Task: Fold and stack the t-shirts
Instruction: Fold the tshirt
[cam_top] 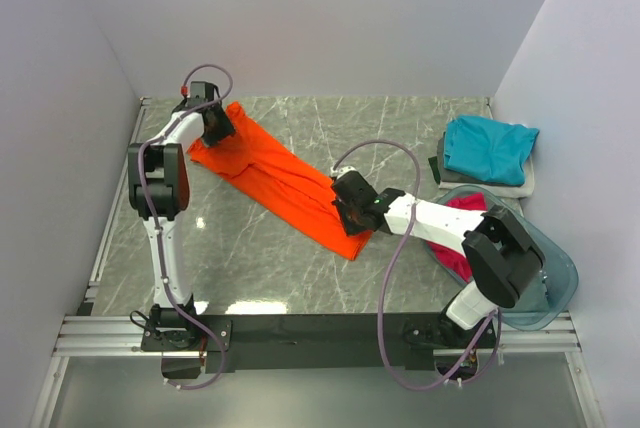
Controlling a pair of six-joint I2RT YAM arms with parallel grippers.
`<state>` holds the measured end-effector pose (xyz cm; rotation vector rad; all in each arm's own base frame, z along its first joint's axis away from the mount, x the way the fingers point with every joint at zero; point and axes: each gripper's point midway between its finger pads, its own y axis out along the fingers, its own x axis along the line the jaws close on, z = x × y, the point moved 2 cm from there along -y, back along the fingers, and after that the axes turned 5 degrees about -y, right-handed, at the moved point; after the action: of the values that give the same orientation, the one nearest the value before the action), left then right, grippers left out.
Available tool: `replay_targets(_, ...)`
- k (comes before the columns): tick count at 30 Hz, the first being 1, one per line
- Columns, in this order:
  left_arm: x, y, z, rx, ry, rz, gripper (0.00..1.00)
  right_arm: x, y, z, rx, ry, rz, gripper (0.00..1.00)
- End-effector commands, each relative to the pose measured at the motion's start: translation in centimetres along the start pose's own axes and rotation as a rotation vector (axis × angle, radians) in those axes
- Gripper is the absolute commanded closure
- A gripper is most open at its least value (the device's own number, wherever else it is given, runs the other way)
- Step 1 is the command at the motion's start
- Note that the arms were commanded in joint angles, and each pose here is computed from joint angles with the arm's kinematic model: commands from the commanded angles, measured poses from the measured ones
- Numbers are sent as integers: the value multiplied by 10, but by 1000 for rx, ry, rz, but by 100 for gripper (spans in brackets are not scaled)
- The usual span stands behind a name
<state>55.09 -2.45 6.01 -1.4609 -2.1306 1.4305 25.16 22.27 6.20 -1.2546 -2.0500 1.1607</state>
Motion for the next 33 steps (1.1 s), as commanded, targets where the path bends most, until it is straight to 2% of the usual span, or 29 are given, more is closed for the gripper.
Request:
replay_targets(1,-10,-1,-1,19,19,32,42,-4,-8,-2,27,-19,70,100)
replay_targets(7,-12,7,-4,26,32,29,42,-16,-12,4,78,-52,177,100)
replay_targets(15,-18,16,-8,25,42,51,42,-12,-6,13,120,-93,181,99)
replay_targets(16,-19,15,-10,14,42,59,42,-12,-5,14,126,-91,178,96)
replay_targets(17,-20,12,-12,2,41,69,41,-11,-5,13,123,-89,173,88)
replay_targets(20,-28,-2,-17,-17,38,102,41,-7,-11,7,100,-80,147,73)
replay_targets(26,-51,-45,-45,-99,33,166,41,-5,-32,-13,24,-53,115,51)
replay_targets(30,-54,-84,-64,-188,11,170,39,-6,-37,-28,-27,-21,93,50)
replay_targets(33,-48,-97,-59,-192,6,158,39,-7,-31,-37,-49,6,74,50)
